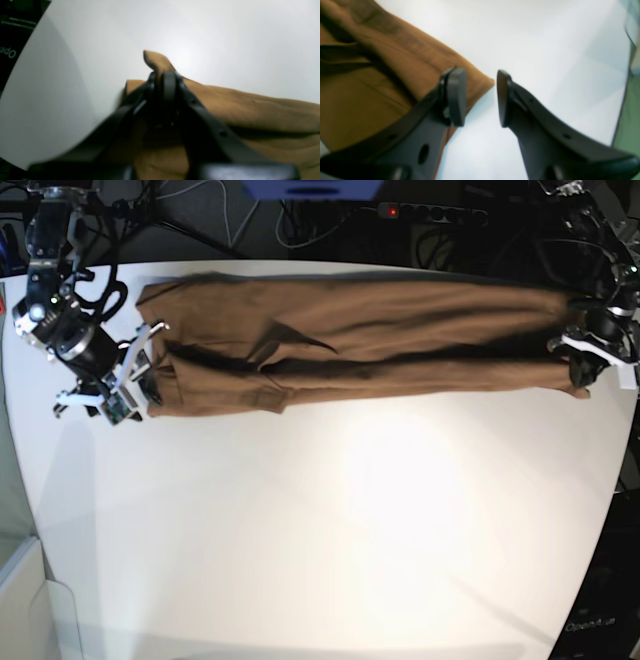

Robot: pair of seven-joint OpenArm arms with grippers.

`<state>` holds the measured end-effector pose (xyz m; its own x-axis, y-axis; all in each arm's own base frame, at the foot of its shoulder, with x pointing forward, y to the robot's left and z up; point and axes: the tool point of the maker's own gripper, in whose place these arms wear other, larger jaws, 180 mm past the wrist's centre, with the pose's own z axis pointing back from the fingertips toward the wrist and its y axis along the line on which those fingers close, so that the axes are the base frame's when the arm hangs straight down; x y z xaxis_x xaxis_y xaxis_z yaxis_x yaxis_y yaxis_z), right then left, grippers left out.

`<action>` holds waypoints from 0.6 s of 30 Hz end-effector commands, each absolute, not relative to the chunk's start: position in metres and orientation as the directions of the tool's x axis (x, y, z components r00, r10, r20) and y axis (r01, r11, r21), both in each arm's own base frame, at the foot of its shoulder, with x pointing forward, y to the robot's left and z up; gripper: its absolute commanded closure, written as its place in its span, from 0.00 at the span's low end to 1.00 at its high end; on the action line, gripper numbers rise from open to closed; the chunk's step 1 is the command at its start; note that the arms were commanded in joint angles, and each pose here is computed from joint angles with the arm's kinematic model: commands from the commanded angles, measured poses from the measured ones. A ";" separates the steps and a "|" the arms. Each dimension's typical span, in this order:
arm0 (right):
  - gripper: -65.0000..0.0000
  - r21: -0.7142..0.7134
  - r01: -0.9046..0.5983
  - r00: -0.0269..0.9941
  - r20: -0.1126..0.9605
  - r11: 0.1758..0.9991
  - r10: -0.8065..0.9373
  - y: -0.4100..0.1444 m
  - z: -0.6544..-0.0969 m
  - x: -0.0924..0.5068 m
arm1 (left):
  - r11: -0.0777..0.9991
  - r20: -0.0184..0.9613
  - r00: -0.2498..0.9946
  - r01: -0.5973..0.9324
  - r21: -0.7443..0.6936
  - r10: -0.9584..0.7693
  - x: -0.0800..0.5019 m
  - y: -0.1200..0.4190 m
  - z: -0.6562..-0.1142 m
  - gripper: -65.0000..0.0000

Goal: Fold the T-shirt properly
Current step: 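Hold the folded hem with both grippers and adjust the right gripper's grip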

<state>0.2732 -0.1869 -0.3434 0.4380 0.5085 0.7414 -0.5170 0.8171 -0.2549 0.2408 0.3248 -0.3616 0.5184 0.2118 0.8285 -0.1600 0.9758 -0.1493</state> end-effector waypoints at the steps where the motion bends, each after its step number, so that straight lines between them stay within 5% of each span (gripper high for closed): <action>1: 0.68 -0.264 -0.496 0.427 0.755 0.827 0.497 -0.191 -0.337 0.283 | 0.979 0.859 0.475 -0.152 -0.137 0.194 0.248 0.330 -0.346 0.95; 18: 0.67 -0.136 -0.475 0.476 0.792 0.869 0.384 -0.161 -0.360 0.285 | 0.978 0.859 0.471 -0.152 -0.142 0.198 0.249 0.329 -0.346 0.95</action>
